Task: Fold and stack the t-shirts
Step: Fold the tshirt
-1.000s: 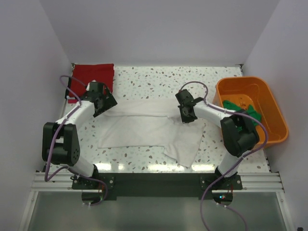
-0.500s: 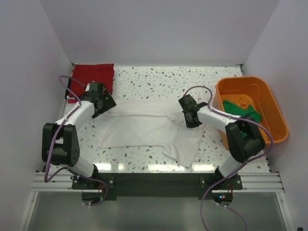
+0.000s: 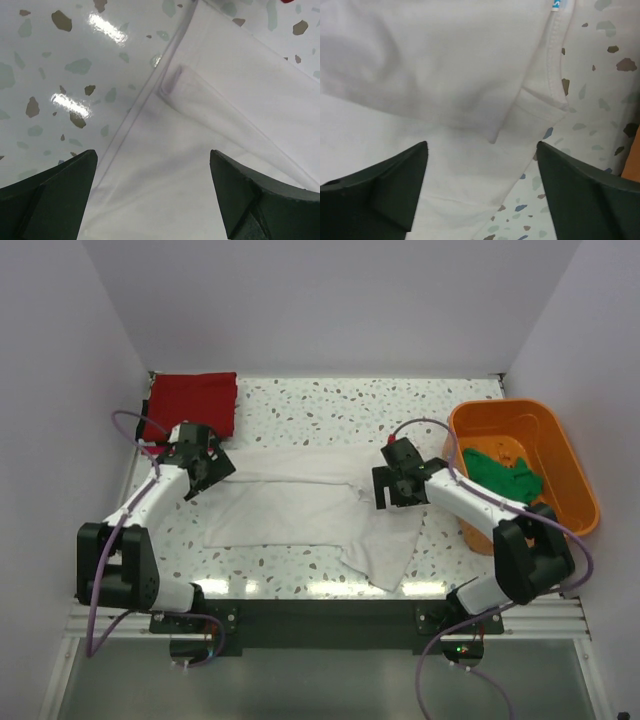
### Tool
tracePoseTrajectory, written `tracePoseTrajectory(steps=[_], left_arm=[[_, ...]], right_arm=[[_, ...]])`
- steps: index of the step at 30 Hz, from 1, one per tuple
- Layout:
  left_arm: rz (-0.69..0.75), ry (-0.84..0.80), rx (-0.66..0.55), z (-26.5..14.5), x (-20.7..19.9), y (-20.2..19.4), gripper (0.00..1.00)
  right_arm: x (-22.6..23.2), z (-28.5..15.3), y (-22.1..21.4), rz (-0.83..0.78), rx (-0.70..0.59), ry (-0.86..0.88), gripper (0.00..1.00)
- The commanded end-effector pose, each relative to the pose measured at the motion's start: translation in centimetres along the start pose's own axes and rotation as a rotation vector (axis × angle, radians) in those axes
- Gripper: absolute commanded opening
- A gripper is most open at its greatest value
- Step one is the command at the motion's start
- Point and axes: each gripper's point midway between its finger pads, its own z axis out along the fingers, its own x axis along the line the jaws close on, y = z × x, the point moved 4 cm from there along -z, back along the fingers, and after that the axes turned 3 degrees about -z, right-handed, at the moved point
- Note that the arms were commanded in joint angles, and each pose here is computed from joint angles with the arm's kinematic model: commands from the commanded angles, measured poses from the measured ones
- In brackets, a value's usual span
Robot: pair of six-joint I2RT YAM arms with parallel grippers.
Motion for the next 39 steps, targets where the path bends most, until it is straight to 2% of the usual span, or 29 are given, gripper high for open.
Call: tracePoseTrajectory(steps=[1, 5, 9, 11, 19, 25, 28, 30, 34, 39], left_arm=[[-0.041, 0.010, 0.010, -1.7, 1.4, -1.0, 1.00], [-0.048, 0.010, 0.064, -2.6, 2.8, -3.1, 1.00], [-0.065, 0.013, 0.139, -3.1, 4.2, -5.9, 1.00], [-0.082, 0.070, 0.184, -2.9, 5.6, -7.7, 1.00], [-0.176, 0.152, 0.297, -3.5, 8.1, -11.8, 1.00], [-0.235, 0.197, 0.244, -3.8, 9.4, -12.2, 1.00], [-0.260, 0.231, 0.204, -3.4, 9.8, -11.9, 0.90], [-0.258, 0.266, 0.212, -2.8, 10.1, -12.2, 0.87], [-0.263, 0.275, 0.228, -1.5, 9.7, -12.3, 0.63], [-0.268, 0.287, 0.246, -1.0, 9.8, -12.9, 0.51]], right_arm=[[1.1, -3.1, 0.9, 0.001, -0.074, 0.166, 0.99], [2.1, -5.0, 1.5, 0.009, -0.121, 0.278, 0.99], [3.0, -5.6, 0.3, 0.029, -0.102, 0.348, 0.99], [3.3, -6.0, -0.9, 0.041, -0.089, 0.389, 0.99], [3.3, -5.4, -3.1, 0.094, -0.031, 0.393, 0.99], [4.1, -4.4, -3.1, 0.087, -0.011, 0.421, 0.99], [4.3, -4.0, -3.2, 0.083, 0.004, 0.426, 0.99], [4.5, -4.0, -3.2, 0.076, 0.006, 0.430, 0.99], [4.6, -3.9, -3.4, 0.078, 0.011, 0.444, 0.99], [4.4, -4.2, -3.8, 0.084, 0.014, 0.447, 0.99]])
